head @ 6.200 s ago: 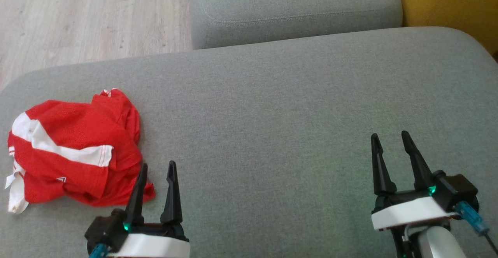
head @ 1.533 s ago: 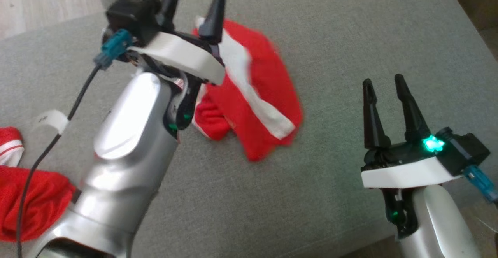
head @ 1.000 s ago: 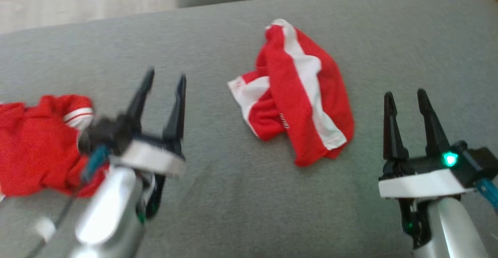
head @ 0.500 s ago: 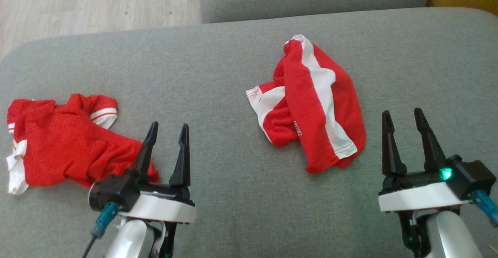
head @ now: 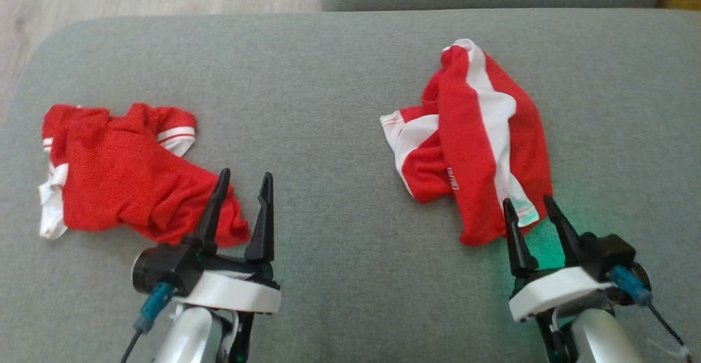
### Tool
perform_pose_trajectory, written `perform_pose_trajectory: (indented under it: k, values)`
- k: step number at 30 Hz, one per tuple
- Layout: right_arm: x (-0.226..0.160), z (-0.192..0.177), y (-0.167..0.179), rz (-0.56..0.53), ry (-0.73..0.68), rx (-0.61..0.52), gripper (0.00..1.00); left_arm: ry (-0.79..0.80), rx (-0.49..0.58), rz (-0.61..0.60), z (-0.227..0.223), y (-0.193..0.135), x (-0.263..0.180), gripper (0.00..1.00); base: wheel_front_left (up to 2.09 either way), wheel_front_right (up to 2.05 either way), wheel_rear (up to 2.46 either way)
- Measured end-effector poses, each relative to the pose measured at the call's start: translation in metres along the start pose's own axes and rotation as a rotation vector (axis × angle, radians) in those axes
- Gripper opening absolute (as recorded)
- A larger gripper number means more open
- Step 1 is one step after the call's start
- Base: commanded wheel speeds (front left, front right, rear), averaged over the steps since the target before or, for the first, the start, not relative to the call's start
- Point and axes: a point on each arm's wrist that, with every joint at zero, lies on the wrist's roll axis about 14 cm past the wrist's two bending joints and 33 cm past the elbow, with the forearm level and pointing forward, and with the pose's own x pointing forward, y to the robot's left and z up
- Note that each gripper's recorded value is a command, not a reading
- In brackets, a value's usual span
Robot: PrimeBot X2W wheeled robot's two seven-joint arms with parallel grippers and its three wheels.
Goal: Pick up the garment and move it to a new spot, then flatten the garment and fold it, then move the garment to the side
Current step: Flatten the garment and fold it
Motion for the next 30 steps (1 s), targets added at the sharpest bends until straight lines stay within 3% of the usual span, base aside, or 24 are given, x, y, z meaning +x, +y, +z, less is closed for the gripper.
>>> perform_pose_trajectory:
  k: [9, 10, 11, 12, 15, 20, 26, 30]
  values:
    - [0.019, -0.038, -0.006, -0.015, 0.140, 0.035, 1.00, 0.021, -0.010, 0.030, -0.008, 0.009, -0.004, 1.00, 0.00, 0.00, 0.00]
    - [0.020, -0.041, -0.004, -0.012, 0.152, 0.040, 0.86, 0.023, -0.011, 0.032, -0.008, 0.009, -0.004, 1.00, 0.00, 0.00, 0.00]
    - [0.021, -0.043, -0.002, -0.005, 0.161, 0.043, 0.36, 0.025, -0.011, 0.031, -0.009, 0.009, -0.004, 1.00, 0.00, 0.00, 0.00]
    - [0.022, -0.044, 0.000, 0.002, 0.165, 0.045, 0.00, 0.026, -0.011, 0.031, -0.009, 0.009, -0.004, 1.00, 0.00, 0.00, 0.00]
    - [0.026, -0.037, 0.004, 0.013, 0.145, 0.049, 0.00, 0.026, -0.006, 0.027, -0.009, 0.008, -0.004, 1.00, 0.00, 0.00, 0.00]
    - [0.033, 0.005, -0.003, -0.006, 0.014, 0.048, 0.00, 0.008, -0.005, 0.027, -0.003, 0.008, -0.003, 1.00, 0.00, 0.00, 0.00]
    - [0.041, 0.102, -0.011, -0.020, -0.264, -0.023, 0.00, -0.041, -0.019, 0.023, 0.013, 0.005, -0.005, 1.00, 0.00, 0.00, 0.00]
    - [0.048, 0.181, 0.024, 0.076, -0.466, -0.121, 0.00, -0.078, -0.030, 0.022, 0.025, 0.003, -0.010, 1.00, 0.00, 0.00, 0.00]
